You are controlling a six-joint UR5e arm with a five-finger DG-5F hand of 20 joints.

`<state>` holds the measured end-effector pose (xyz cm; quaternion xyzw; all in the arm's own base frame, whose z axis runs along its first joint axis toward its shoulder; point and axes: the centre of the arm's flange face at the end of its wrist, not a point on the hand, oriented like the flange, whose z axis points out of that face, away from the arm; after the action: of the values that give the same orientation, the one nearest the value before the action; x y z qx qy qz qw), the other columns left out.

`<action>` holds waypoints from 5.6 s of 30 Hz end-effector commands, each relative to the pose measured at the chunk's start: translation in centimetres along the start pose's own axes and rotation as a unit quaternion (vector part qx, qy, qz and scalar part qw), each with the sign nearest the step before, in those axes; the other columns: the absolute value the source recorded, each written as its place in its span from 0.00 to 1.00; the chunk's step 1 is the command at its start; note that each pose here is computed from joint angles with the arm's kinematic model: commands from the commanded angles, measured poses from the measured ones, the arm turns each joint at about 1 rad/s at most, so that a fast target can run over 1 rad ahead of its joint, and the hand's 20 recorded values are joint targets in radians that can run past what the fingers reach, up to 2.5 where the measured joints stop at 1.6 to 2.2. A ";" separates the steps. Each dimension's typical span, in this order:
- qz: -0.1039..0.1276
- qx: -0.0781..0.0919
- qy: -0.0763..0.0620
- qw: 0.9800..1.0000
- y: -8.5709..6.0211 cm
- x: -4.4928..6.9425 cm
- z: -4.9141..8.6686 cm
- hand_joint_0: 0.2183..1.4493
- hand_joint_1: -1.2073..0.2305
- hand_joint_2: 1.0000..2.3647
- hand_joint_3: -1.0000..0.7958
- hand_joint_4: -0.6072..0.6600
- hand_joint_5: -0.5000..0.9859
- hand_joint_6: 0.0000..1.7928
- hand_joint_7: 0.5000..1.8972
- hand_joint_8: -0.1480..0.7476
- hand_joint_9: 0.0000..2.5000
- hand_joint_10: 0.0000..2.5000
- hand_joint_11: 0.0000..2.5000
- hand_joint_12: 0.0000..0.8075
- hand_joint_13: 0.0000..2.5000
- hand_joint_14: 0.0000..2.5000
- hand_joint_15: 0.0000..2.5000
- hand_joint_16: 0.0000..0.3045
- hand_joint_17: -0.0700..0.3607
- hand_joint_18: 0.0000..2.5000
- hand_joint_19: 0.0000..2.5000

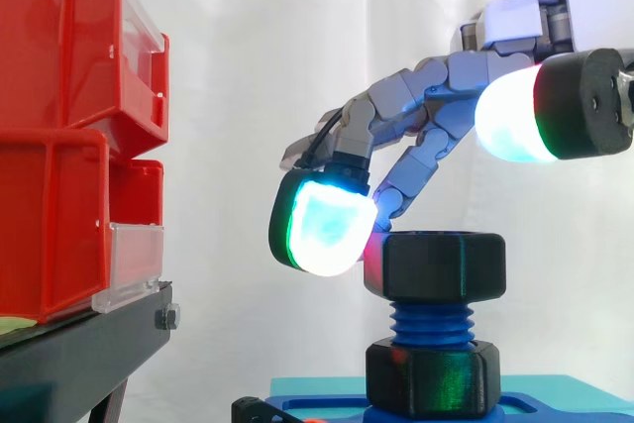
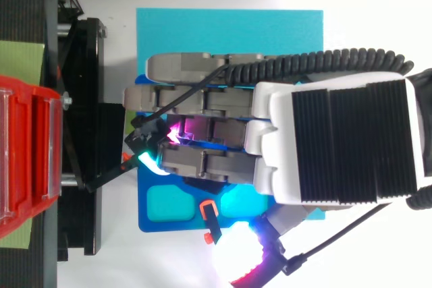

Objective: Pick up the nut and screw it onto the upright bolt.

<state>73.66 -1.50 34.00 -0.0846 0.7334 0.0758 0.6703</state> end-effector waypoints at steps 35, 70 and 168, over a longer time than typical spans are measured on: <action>-0.011 -0.007 -0.009 1.000 -5.0 -0.6 -1.6 0.26 0.71 0.00 0.28 0.60 0.38 0.31 0.57 0.43 0.47 0.00 0.00 0.18 0.26 0.00 0.00 0.03 0.20 0.11 0.00; -0.013 -0.025 -0.023 0.999 -0.7 0.0 0.1 0.25 0.76 0.00 0.28 0.70 0.31 0.28 0.35 0.42 0.34 0.00 0.00 0.24 0.15 0.00 0.00 0.06 0.25 0.00 0.00; -0.018 -0.033 -0.013 0.999 -2.0 -0.2 -0.5 0.24 0.76 0.00 0.28 0.62 0.34 0.28 0.43 0.45 0.38 0.00 0.00 0.31 0.17 0.00 0.00 0.08 0.28 0.01 0.00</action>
<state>73.63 -3.35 34.38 -0.1181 0.7191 0.0899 0.6789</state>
